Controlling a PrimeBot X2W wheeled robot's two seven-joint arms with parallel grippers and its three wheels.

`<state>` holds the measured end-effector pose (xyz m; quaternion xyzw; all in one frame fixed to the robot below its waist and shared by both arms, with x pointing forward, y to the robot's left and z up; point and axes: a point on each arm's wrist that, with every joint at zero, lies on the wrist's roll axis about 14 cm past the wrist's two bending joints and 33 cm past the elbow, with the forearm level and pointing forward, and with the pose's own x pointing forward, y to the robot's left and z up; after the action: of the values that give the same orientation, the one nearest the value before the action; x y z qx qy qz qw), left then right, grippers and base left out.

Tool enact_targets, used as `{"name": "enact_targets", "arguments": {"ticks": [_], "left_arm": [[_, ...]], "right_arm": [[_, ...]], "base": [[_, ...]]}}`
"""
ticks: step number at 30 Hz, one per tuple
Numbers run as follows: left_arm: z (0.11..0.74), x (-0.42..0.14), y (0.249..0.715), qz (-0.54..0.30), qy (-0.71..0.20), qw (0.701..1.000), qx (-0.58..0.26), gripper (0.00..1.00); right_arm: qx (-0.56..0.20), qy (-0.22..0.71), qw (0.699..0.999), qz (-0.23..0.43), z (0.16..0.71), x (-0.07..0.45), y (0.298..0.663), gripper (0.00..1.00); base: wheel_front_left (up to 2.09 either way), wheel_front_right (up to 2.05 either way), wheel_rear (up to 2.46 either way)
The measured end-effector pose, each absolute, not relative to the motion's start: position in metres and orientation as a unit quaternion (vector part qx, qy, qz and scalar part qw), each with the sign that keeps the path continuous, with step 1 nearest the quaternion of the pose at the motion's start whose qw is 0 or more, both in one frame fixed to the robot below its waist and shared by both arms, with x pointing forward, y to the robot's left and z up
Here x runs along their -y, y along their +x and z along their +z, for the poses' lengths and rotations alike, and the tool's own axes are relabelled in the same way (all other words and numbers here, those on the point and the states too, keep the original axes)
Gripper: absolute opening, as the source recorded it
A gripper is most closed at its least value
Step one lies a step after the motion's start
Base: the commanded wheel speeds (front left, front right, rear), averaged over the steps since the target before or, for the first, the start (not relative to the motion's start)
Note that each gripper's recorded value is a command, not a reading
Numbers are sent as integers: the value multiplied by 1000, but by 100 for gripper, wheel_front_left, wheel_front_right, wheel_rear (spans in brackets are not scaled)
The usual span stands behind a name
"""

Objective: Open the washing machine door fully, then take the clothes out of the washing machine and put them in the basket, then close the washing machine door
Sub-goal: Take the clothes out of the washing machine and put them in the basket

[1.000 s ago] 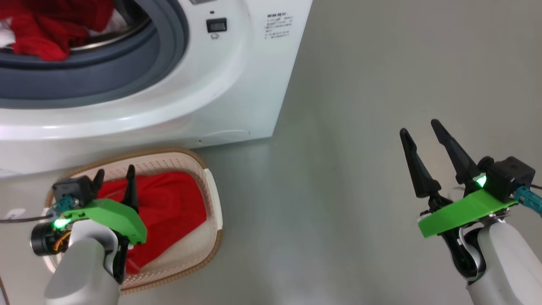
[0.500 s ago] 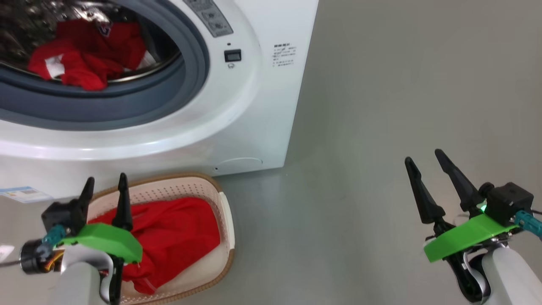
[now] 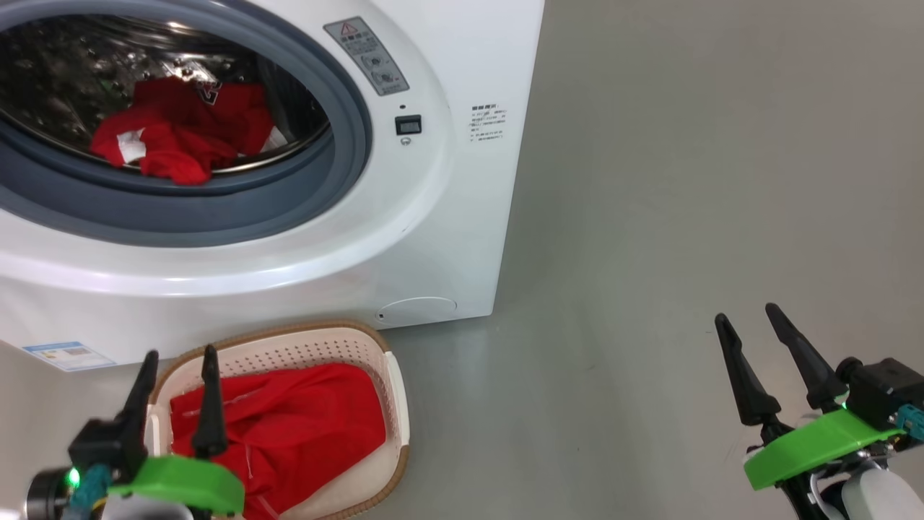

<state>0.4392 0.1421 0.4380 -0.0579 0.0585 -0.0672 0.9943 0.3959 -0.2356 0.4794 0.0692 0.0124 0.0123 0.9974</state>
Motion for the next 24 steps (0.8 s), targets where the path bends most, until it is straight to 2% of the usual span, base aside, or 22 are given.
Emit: {"name": "enact_targets", "arguments": {"ticks": [10,24], "left_arm": [[453,-150,418,-53,-58,996,-33,100],[443,-148,415,-52,-65,995,-48,100]], "right_arm": [[-8,74,997,5,481,238,392,100],[-17,77,997,2,475,238,390,100]], "base": [[0,0,0],[0,0,0]]}}
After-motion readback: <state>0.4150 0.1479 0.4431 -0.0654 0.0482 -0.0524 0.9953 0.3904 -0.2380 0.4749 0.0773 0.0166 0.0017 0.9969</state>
